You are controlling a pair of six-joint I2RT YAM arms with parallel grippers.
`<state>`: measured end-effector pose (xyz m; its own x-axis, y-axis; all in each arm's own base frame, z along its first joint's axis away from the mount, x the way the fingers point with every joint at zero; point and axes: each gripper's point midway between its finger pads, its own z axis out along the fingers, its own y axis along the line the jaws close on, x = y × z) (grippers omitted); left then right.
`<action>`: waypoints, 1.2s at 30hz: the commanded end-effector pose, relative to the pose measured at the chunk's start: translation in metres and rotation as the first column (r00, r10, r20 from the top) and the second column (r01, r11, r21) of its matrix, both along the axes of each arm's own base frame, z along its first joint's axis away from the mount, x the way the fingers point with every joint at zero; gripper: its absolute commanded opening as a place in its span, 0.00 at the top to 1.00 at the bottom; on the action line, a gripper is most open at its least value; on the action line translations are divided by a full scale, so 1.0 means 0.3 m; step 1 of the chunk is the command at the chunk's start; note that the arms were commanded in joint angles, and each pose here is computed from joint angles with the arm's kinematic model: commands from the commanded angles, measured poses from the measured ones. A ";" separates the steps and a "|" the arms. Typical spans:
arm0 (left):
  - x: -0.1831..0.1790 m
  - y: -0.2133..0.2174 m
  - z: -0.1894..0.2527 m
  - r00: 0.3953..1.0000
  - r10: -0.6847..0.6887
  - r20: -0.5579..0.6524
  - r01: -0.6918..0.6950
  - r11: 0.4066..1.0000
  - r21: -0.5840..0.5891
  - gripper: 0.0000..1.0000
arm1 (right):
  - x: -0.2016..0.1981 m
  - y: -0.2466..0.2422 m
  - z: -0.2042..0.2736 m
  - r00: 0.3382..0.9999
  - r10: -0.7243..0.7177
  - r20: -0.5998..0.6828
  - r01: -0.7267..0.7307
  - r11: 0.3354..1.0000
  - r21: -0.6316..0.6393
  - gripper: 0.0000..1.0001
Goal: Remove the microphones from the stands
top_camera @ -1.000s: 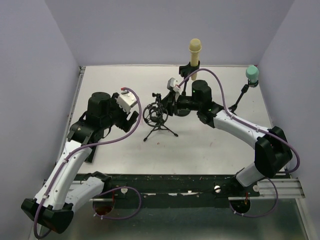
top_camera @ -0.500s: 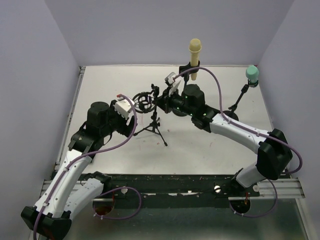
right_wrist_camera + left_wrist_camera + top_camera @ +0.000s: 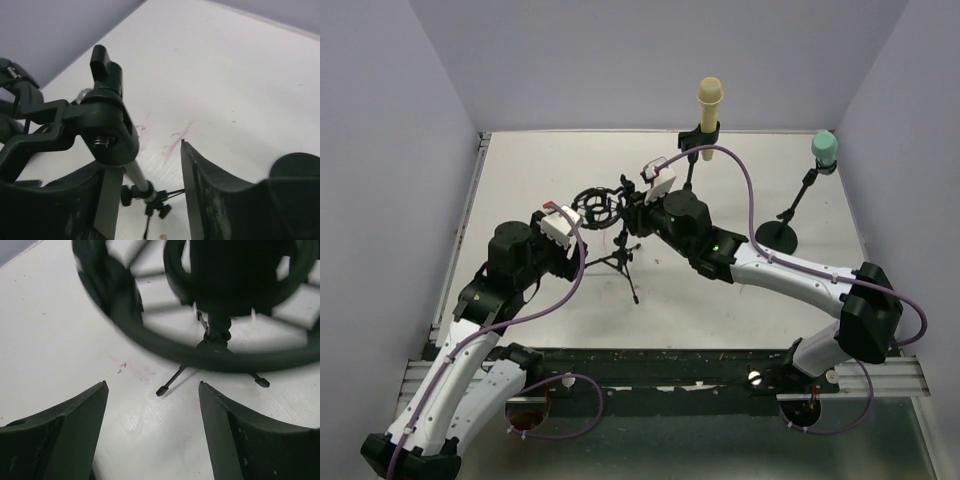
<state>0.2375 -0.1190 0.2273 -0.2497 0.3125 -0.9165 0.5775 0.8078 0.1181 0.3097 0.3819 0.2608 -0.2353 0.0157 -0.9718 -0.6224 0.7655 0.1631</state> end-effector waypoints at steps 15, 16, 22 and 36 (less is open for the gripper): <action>-0.199 0.071 -0.100 0.982 -0.144 -0.122 0.165 0.968 0.190 0.18 | -0.191 -0.105 -0.042 0.576 0.811 0.103 -0.796 0.585 -0.154 0.21; -0.203 0.070 -0.092 0.981 -0.155 -0.119 0.176 0.965 0.195 0.18 | -0.201 -0.102 -0.046 0.543 0.831 0.119 -0.815 0.556 -0.164 0.21; -0.222 0.092 -0.065 0.975 -0.180 -0.130 0.207 0.948 0.241 0.18 | -0.208 -0.063 -0.038 0.444 0.876 0.188 -0.865 0.474 -0.164 0.23; -0.249 0.134 -0.030 0.980 -0.165 -0.108 0.188 0.945 0.267 0.20 | -0.205 0.069 -0.012 0.443 0.866 0.234 -0.887 0.461 -0.027 0.36</action>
<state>0.1709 -0.0778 0.2068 -0.2775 0.5948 -0.7544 0.7098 0.6562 0.2563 0.2605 0.3872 0.2395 -0.0295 -0.0612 -0.9977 -0.9870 -0.1558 0.0388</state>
